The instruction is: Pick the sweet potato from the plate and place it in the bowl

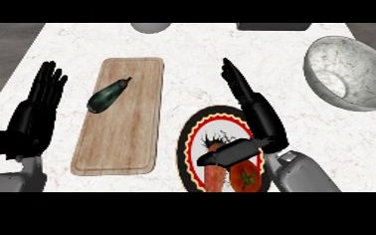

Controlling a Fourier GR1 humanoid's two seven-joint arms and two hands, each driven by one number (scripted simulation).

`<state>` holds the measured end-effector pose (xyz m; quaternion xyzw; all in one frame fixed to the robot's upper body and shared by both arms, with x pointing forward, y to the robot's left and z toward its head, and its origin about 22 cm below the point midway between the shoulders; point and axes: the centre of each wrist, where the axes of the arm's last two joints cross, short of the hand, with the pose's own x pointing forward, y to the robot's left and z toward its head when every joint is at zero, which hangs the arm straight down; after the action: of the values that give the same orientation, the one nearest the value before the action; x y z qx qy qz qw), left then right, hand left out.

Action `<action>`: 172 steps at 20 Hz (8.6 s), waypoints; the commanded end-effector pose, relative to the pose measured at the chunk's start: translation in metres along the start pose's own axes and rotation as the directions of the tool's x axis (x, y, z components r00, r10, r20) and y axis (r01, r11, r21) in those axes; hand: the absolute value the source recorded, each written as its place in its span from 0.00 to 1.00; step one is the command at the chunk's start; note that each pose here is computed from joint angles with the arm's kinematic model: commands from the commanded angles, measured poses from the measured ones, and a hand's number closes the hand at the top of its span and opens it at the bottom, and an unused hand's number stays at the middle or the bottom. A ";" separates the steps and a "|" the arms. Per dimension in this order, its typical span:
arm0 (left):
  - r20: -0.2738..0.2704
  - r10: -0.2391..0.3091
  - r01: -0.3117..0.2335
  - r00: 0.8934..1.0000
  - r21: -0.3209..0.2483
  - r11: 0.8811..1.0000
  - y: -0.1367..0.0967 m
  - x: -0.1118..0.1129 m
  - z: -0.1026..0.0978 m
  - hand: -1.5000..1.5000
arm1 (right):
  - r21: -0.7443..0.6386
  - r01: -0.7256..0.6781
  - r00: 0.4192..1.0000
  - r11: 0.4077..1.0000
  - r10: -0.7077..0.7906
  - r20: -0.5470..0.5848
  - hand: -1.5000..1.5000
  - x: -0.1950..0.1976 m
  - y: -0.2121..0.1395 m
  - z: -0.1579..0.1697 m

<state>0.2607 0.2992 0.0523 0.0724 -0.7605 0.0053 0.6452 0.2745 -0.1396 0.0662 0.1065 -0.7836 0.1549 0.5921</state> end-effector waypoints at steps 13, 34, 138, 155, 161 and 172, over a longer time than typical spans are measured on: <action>0.033 -0.053 0.048 0.998 0.116 0.992 0.044 0.022 -0.028 0.50 | -0.009 -0.556 0.831 0.831 0.556 0.003 0.00 0.081 0.067 0.071; 0.047 -0.040 0.037 0.998 0.061 0.997 0.016 0.026 -0.043 0.50 | 0.567 -0.660 0.441 0.493 0.865 -0.239 0.00 0.154 0.048 0.083; 0.056 -0.035 0.032 0.998 0.062 0.998 0.027 0.021 -0.041 0.50 | -0.223 -0.861 0.502 0.458 0.689 -0.523 1.00 0.260 -0.432 0.244; 0.075 -0.024 0.023 0.997 0.013 1.000 0.030 0.047 -0.051 0.50 | -0.061 -0.822 0.504 0.566 0.675 -0.538 1.00 0.206 -0.377 0.078; 0.056 -0.032 0.030 0.998 0.040 0.999 0.011 0.025 -0.046 0.50 | -0.004 -0.803 0.493 0.596 0.659 -0.568 1.00 0.133 -0.352 0.032; 0.074 -0.032 0.029 0.997 0.039 0.999 0.030 0.030 -0.046 0.50 | -0.018 -0.811 0.406 0.585 0.539 -0.738 0.00 0.036 -0.334 0.024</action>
<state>0.2966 0.3298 0.0857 0.0967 -0.7797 0.0067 0.6186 0.3502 -0.4658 0.1612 -0.4061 -0.5222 0.2845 0.6939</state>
